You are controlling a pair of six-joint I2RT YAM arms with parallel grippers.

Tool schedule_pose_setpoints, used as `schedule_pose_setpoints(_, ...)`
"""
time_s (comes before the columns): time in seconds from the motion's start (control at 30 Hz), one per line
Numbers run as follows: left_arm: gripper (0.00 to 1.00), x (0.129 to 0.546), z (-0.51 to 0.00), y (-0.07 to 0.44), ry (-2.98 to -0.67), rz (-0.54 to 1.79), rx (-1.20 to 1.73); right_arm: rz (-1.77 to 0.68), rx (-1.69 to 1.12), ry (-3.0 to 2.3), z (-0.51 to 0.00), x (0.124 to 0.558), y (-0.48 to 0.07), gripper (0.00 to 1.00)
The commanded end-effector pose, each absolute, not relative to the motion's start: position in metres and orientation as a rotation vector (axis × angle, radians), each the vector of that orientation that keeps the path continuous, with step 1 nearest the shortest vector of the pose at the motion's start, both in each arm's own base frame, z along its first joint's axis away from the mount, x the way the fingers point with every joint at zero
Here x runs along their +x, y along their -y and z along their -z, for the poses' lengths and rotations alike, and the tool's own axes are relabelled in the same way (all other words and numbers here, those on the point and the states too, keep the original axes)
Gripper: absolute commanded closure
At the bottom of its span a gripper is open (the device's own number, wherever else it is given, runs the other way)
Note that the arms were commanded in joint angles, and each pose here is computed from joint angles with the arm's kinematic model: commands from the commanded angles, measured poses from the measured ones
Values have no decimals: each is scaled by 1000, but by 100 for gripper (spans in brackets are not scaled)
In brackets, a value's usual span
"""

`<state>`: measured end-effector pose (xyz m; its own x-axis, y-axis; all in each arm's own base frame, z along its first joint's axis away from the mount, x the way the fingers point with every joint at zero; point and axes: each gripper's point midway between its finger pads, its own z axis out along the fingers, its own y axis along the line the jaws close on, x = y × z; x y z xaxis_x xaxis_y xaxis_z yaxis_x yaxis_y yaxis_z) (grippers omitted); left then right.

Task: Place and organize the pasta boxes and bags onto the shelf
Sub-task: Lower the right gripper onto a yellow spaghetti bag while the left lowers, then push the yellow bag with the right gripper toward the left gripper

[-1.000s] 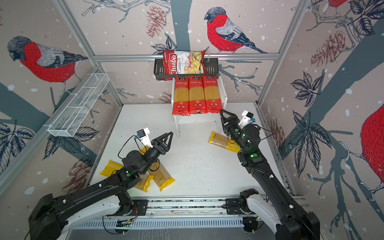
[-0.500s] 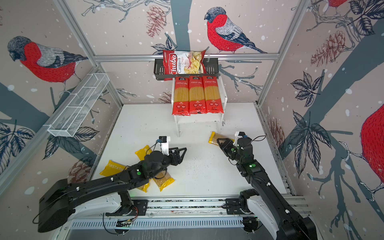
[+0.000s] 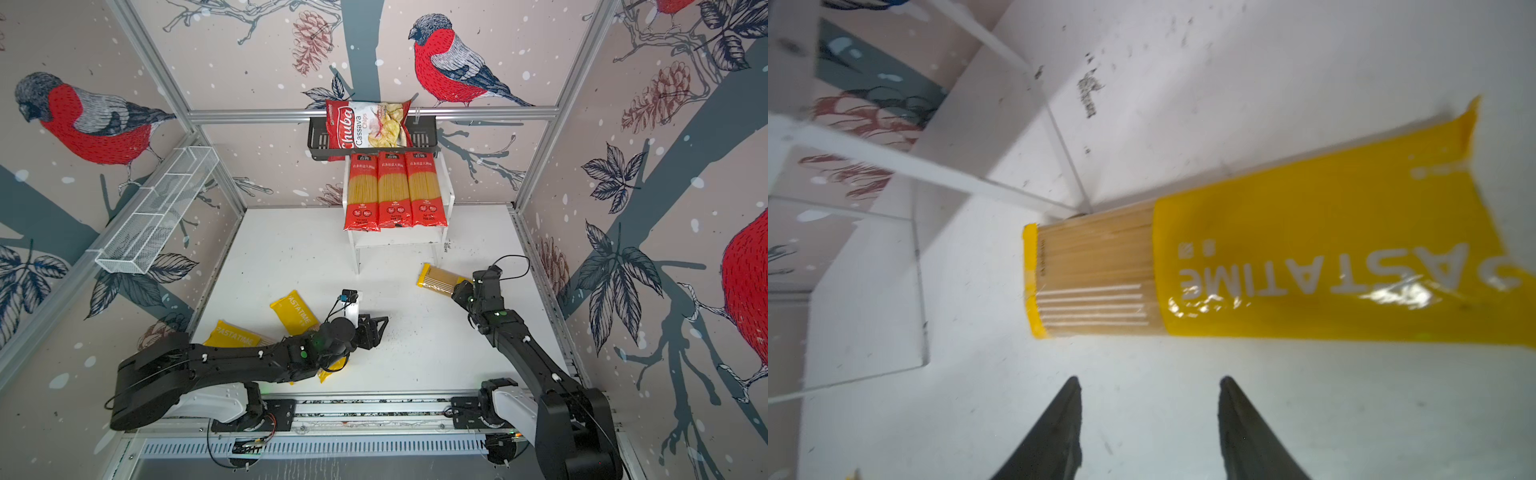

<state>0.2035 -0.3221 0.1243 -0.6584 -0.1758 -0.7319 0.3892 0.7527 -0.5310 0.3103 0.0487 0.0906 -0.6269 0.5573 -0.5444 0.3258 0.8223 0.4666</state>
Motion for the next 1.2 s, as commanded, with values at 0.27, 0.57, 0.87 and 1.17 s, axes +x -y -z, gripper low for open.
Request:
schedule_pose_setpoints(0.27, 30, 207, -134, 313, -2081, 852, 120, -252, 774, -2311, -63, 335, 11, 44)
schedule_pose_setpoints(0.57, 30, 208, -133, 316, -2073, 854, 132, -446, 805, -2388, -31, 307, -22, 45)
schedule_pose_setpoints(0.87, 30, 209, -138, 317, -2055, 868, 123, -536, 719, -2464, -20, 256, -71, 46)
schedule_pose_setpoints(1.17, 30, 207, -136, 326, -2063, 912, 124, -403, 708, -2281, -83, 308, -34, 43)
